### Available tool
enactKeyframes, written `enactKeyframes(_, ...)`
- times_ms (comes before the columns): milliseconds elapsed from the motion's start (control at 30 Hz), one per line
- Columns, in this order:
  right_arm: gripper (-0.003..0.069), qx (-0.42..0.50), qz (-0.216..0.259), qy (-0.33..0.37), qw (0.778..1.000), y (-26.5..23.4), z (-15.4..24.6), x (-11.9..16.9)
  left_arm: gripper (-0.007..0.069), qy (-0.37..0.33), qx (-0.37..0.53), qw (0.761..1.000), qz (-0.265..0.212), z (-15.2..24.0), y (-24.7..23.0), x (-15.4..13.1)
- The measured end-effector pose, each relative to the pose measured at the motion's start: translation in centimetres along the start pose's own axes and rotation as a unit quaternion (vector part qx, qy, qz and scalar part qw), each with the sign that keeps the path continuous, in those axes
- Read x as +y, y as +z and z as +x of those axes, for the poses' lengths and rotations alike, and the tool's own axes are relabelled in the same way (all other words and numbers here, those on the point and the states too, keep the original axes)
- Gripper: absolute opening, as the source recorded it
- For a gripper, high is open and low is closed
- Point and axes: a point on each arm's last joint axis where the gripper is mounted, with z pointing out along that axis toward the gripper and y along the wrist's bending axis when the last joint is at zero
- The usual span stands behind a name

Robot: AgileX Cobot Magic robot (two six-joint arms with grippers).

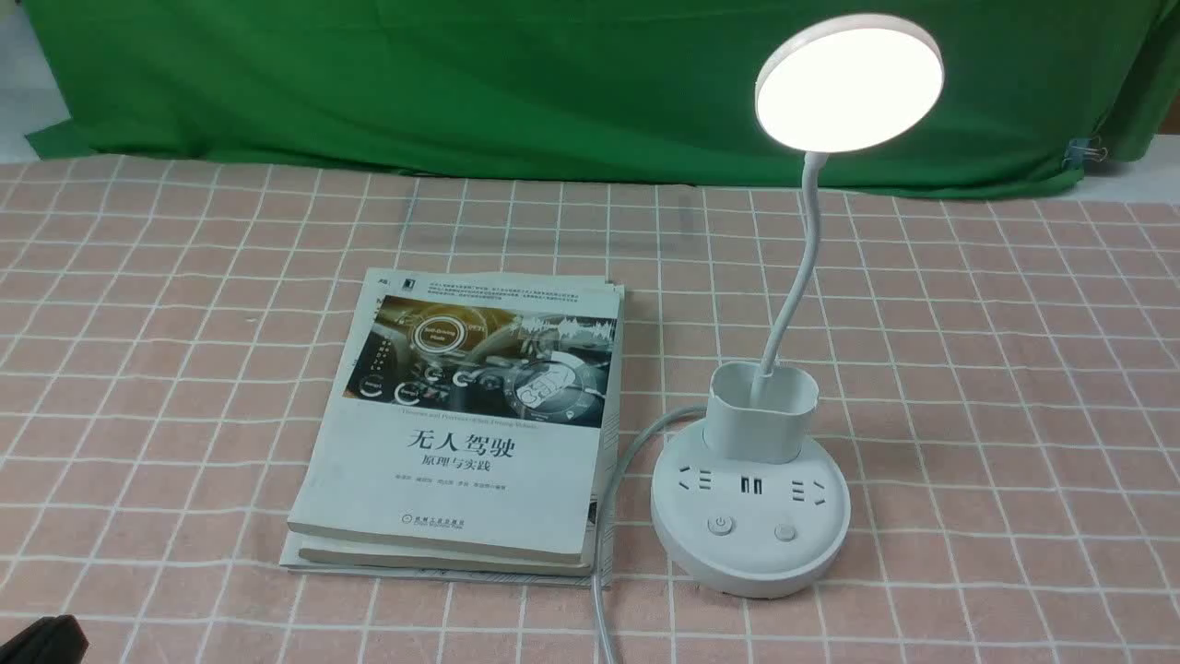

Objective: Turn off the table lamp on the pink coffee tablecloth by hand.
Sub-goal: 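Press the power button on the lamp base to turn the lamp off with the right gripper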

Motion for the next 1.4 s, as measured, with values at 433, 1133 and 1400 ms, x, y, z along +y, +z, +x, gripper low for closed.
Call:
enactKeyframes(433,0.0239,0.000,0.000,0.000,1.000,0.0,0.0,0.0,0.0006,0.000,0.000,1.000,0.000,0.0,0.0,0.0)
enactKeyframes(1133,0.0239,0.000,0.000,0.000,1.000,0.0,0.0,0.0,0.0006,0.000,0.000,1.000,0.000,0.0,0.0,0.0)
enactKeyframes(1400,0.0239,-0.099,-0.026,0.213,0.972,-0.2,-1.9,0.1,0.0006,0.000,0.000,1.000,0.000,0.0,0.0,0.0)
